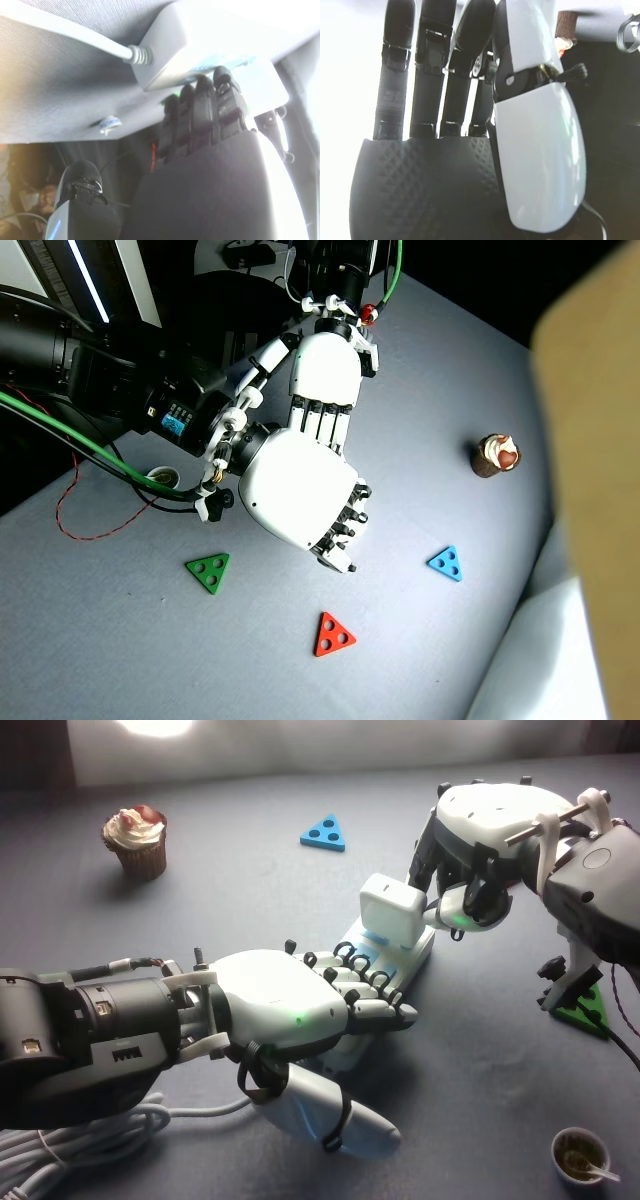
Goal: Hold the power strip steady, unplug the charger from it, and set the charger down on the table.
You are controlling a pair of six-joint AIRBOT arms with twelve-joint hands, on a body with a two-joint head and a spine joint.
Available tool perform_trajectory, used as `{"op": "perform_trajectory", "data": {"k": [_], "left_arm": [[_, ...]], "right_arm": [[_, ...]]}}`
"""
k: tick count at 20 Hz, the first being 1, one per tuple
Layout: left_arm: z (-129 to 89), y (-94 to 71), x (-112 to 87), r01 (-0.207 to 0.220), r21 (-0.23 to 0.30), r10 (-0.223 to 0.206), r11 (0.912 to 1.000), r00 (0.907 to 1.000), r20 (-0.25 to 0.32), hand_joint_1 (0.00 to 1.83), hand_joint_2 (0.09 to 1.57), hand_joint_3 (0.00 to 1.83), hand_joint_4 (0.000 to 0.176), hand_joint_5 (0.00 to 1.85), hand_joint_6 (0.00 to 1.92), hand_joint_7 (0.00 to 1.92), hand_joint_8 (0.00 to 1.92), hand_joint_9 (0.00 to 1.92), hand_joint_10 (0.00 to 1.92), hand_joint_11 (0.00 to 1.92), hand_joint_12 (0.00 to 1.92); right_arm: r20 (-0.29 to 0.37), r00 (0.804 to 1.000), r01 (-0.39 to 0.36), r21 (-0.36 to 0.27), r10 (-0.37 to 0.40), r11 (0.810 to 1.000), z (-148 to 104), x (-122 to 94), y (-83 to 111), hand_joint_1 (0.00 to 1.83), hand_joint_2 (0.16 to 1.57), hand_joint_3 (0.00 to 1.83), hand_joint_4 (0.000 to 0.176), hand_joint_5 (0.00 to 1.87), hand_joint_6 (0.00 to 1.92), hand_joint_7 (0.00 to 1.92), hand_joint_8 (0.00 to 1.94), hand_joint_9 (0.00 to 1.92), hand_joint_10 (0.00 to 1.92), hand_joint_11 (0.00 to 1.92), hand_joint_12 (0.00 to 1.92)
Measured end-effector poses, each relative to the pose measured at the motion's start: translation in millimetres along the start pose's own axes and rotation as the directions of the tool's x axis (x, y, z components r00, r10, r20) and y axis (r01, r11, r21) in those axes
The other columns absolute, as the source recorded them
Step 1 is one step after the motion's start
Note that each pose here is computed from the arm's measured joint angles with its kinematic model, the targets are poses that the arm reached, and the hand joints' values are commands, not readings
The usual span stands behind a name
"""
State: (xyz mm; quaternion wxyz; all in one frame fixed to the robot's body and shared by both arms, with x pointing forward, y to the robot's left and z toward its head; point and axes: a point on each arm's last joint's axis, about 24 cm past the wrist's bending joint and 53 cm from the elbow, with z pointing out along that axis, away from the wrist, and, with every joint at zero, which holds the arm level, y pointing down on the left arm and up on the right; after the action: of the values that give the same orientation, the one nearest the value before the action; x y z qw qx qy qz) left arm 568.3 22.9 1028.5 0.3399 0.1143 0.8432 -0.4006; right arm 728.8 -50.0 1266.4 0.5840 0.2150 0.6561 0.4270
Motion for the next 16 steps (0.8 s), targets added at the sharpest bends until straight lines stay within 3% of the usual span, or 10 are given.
{"op": "perform_trajectory", "data": {"k": [9, 10, 13, 14, 16], "left_arm": [[0.0, 0.3, -0.4, 0.001, 0.0, -0.001, 1.0, 1.0, 0.001, 0.06, 1.03, 0.0, 0.0, 0.13, 0.0, 0.16, 0.01, 0.15, 0.01, 0.08, 0.12], [0.0, 0.3, -0.4, 0.001, 0.0, -0.001, 1.0, 1.0, 0.001, 0.05, 1.03, 0.0, 0.0, 0.11, 0.0, 0.14, 0.0, 0.14, 0.0, 0.06, 0.11], [0.0, 0.7, -0.7, 0.004, -0.001, -0.004, 1.0, 1.0, 0.002, 0.02, 1.04, 0.0, 0.0, 0.09, 0.0, 0.11, 0.0, 0.11, 0.0, 0.05, 0.1], [0.0, 0.7, -0.7, 0.003, -0.001, -0.003, 1.0, 1.0, 0.001, 0.01, 1.04, 0.0, 0.0, 0.08, 0.0, 0.1, 0.0, 0.09, 0.0, 0.05, 0.1], [0.0, 0.7, -0.6, 0.003, -0.001, -0.003, 1.0, 1.0, 0.001, 0.01, 1.04, 0.0, 0.0, 0.13, 0.0, 0.15, 0.0, 0.13, 0.0, 0.06, 0.1]], "right_arm": [[0.003, 1.0, 0.0, 0.002, 0.0, 1.0, -0.2, -1.8, -1.0, 1.28, 1.03, 0.0, 0.0, 1.22, 0.39, 1.18, 0.84, 1.25, 0.11, 0.61, 1.16], [0.003, 1.0, -0.001, 0.002, 0.001, 1.0, -0.2, -2.1, -1.2, 1.28, 1.04, 0.01, 0.0, 1.24, 0.32, 1.15, 0.91, 1.12, 0.48, 0.61, 1.16], [0.004, 1.0, -0.001, 0.003, 0.001, 1.0, -0.1, -3.0, -1.8, 1.29, 1.04, 0.0, 0.0, 1.23, 0.31, 1.15, 0.93, 1.04, 0.73, 0.62, 1.21], [0.004, 1.0, -0.002, 0.003, 0.002, 1.0, -0.1, -3.0, -1.8, 1.28, 1.06, 0.0, 0.0, 1.21, 0.28, 1.09, 1.05, 0.99, 0.92, 0.62, 1.34], [0.005, 1.0, -0.002, 0.003, 0.002, 1.0, -0.1, -3.4, -2.1, 1.28, 1.05, 0.0, 0.0, 1.21, 0.34, 1.13, 0.95, 0.95, 0.84, 0.61, 1.23]]}}
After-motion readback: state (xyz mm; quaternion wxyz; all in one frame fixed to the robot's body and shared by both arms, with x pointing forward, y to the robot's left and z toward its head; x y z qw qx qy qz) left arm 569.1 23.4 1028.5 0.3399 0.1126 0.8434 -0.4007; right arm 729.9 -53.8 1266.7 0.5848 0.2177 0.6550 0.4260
